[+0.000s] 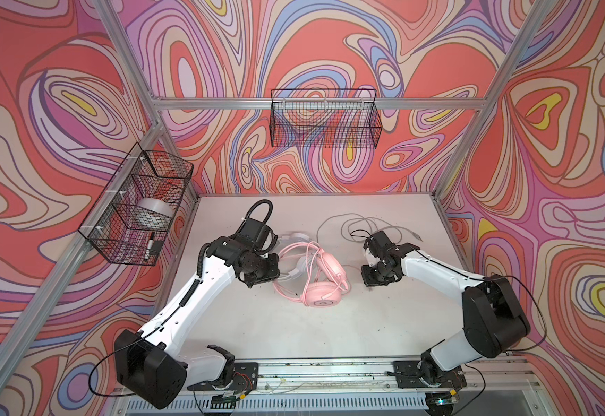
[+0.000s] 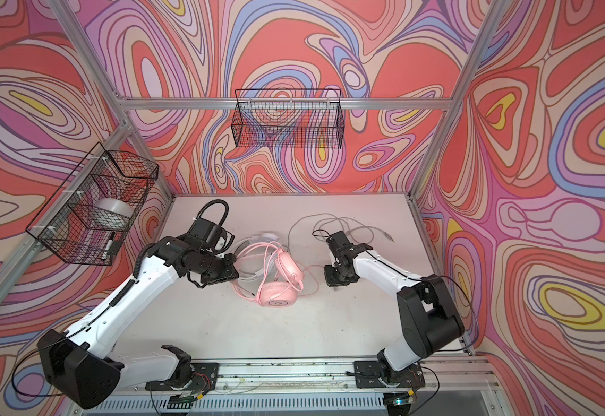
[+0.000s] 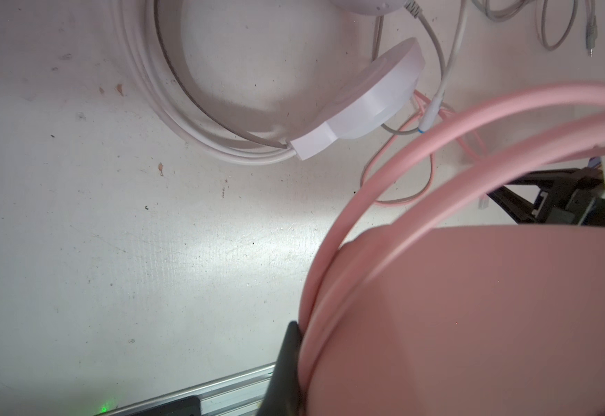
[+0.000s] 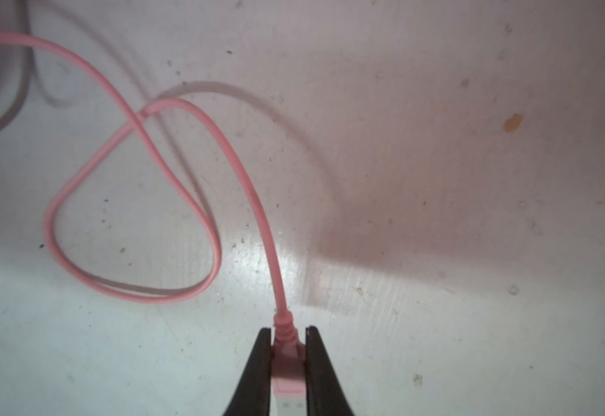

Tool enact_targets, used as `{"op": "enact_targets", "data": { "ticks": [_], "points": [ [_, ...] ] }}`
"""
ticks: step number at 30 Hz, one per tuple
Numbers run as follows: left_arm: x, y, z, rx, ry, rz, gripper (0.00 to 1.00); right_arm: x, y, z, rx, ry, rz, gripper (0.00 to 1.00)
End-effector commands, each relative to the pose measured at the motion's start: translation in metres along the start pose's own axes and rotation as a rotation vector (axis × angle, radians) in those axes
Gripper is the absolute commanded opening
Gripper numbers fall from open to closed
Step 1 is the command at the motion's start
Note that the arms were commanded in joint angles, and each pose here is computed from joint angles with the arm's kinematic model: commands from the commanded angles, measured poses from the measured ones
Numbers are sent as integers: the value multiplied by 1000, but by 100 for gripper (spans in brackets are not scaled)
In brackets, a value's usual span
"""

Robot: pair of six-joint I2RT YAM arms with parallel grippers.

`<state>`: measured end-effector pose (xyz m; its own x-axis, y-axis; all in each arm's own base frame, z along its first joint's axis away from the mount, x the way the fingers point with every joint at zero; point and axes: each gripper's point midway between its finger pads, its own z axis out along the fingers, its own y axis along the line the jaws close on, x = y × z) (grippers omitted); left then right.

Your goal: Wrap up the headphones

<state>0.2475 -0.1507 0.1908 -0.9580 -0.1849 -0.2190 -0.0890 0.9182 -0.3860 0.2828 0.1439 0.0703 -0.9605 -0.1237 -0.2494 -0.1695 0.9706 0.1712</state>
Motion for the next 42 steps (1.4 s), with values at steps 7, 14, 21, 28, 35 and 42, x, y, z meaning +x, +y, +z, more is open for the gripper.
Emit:
{"op": "enact_targets", "data": {
  "ticks": [7,14,21,28,35,42],
  "points": [
    [-51,-22,-55,40,-235,-103,0,1,39,-75,-181,-154,-119,0],
    [-73,-27,-66,25,-301,-154,0,6,71,-127,-312,-231,-261,0],
    [-85,-23,-62,4,-335,-209,0,36,83,-139,-253,-131,-444,0],
    [-88,-19,-59,-15,-339,-236,0,62,114,-160,-380,-168,-615,0],
    [-86,-14,-44,-45,-307,-242,0,81,152,-176,-476,-167,-818,0],
    [-81,-8,-29,-73,-269,-236,0,66,189,-192,-567,-239,-963,0]
  ]
}}
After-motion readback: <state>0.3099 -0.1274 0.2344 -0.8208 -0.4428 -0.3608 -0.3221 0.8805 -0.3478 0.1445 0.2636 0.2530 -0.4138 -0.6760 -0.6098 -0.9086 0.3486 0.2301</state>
